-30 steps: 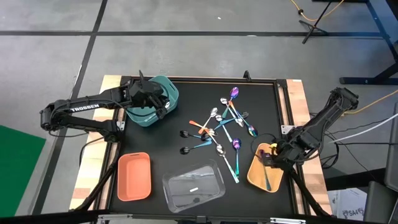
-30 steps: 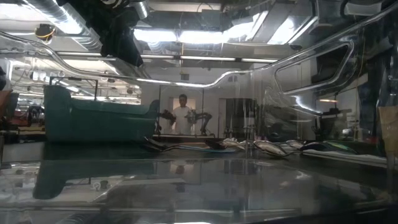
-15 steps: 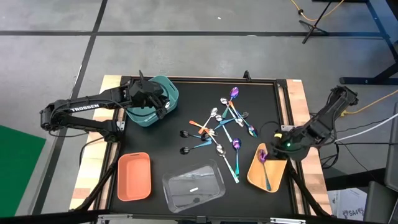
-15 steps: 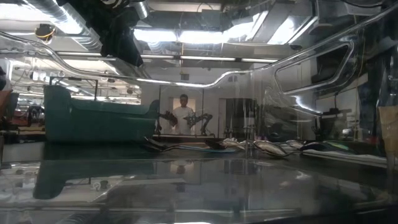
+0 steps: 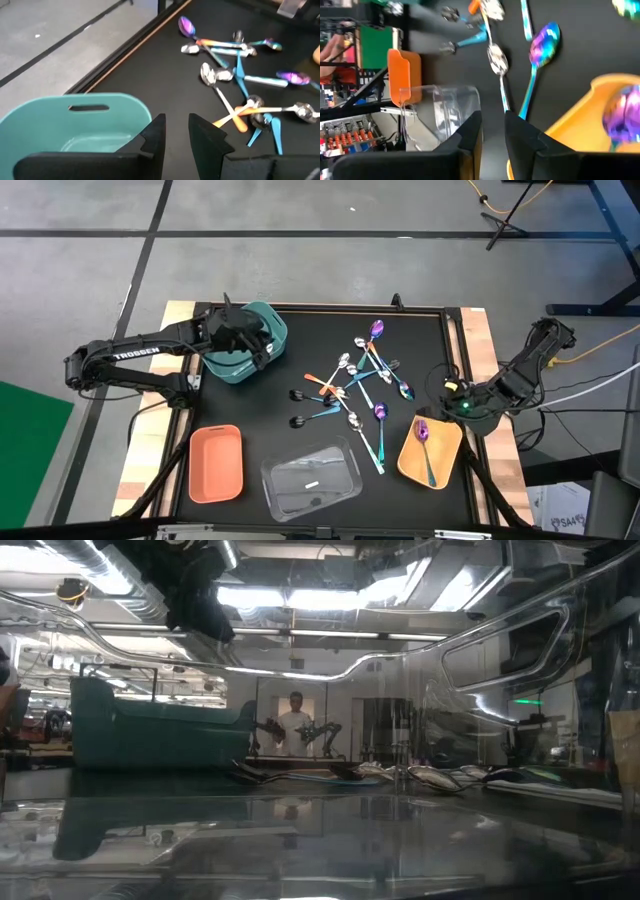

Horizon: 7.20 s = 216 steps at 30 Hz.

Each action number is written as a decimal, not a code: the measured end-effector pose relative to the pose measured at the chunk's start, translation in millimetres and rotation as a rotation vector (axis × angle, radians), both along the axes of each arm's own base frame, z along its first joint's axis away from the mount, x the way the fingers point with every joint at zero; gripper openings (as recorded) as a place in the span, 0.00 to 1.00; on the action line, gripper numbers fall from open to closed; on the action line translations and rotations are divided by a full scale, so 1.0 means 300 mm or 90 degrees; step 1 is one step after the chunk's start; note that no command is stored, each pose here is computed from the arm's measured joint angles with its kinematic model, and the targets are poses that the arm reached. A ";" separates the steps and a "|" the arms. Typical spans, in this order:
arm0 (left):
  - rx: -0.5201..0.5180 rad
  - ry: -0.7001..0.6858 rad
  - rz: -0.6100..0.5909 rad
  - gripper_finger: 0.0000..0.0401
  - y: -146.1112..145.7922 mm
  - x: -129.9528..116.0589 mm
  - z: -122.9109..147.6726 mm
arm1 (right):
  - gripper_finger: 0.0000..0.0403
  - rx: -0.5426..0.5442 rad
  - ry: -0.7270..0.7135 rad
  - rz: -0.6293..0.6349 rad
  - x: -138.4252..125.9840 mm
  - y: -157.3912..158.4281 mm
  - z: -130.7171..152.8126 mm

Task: Sort silverware by color (type)
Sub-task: Put the orange spoon into the transparent bin

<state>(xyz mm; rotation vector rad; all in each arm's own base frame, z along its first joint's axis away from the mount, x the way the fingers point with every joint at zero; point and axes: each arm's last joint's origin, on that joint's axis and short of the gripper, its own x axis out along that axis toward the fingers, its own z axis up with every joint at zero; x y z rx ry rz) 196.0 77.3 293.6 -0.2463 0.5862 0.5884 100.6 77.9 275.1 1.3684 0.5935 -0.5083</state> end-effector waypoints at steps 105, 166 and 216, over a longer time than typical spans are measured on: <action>0.082 0.149 -0.435 0.41 0.059 0.452 -0.587 | 0.18 -0.550 0.225 0.157 0.389 -0.326 -0.131; 0.061 0.066 -0.435 0.08 0.039 0.455 -0.504 | 0.18 -0.549 0.226 0.158 0.388 -0.326 -0.131; -0.159 -0.125 -0.456 0.09 -0.774 0.305 -0.251 | 0.18 -0.548 0.227 0.157 0.388 -0.326 -0.132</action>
